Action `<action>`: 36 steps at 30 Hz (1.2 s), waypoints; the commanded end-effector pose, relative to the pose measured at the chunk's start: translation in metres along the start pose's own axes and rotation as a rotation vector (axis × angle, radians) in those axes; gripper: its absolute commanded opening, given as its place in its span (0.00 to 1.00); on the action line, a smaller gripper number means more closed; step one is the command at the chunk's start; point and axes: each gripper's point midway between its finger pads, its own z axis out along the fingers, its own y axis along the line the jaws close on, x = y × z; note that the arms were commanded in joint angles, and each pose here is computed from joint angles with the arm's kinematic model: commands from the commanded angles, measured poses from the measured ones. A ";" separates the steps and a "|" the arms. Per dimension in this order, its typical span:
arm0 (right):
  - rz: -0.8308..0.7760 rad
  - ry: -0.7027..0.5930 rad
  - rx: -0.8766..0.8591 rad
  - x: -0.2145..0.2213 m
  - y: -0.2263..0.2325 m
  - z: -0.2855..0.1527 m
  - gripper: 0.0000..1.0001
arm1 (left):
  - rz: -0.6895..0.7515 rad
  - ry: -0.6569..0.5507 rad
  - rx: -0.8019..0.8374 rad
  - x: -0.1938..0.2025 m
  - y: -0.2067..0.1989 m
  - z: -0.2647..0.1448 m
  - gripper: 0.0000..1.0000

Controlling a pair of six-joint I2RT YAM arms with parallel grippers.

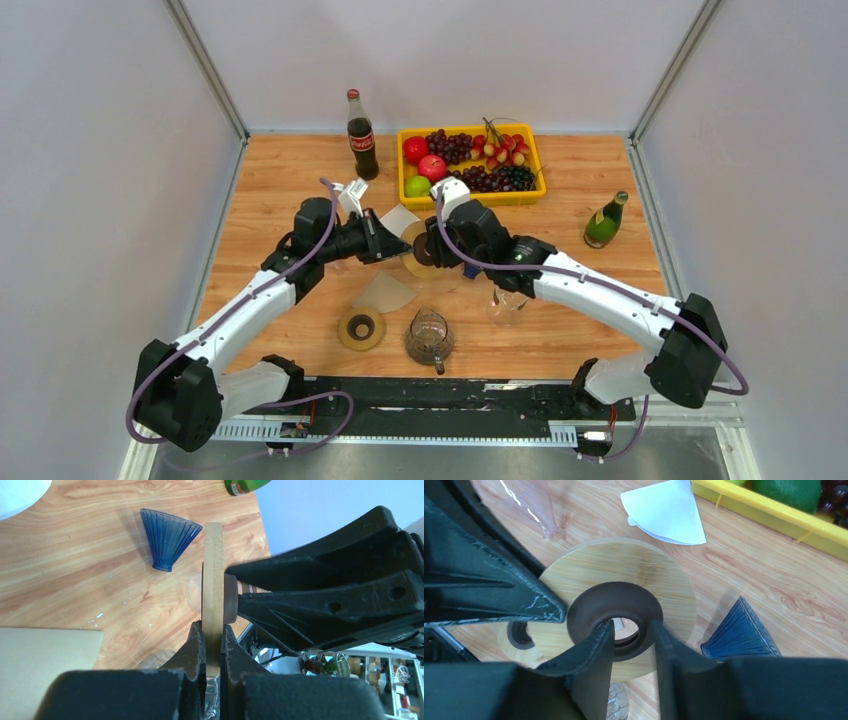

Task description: Place the coffee filter in the dripper

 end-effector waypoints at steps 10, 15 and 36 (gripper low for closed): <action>0.261 -0.223 -0.027 -0.048 -0.010 -0.081 1.00 | 0.827 -0.229 0.069 -0.050 -0.066 -0.029 0.00; 0.332 -0.225 -0.127 -0.052 -0.004 -0.115 1.00 | 1.198 -0.280 0.145 -0.051 -0.093 -0.037 0.00; 0.979 -0.152 -0.224 -0.078 -0.032 -0.165 0.97 | 2.196 -0.355 0.333 -0.042 -0.153 -0.050 0.00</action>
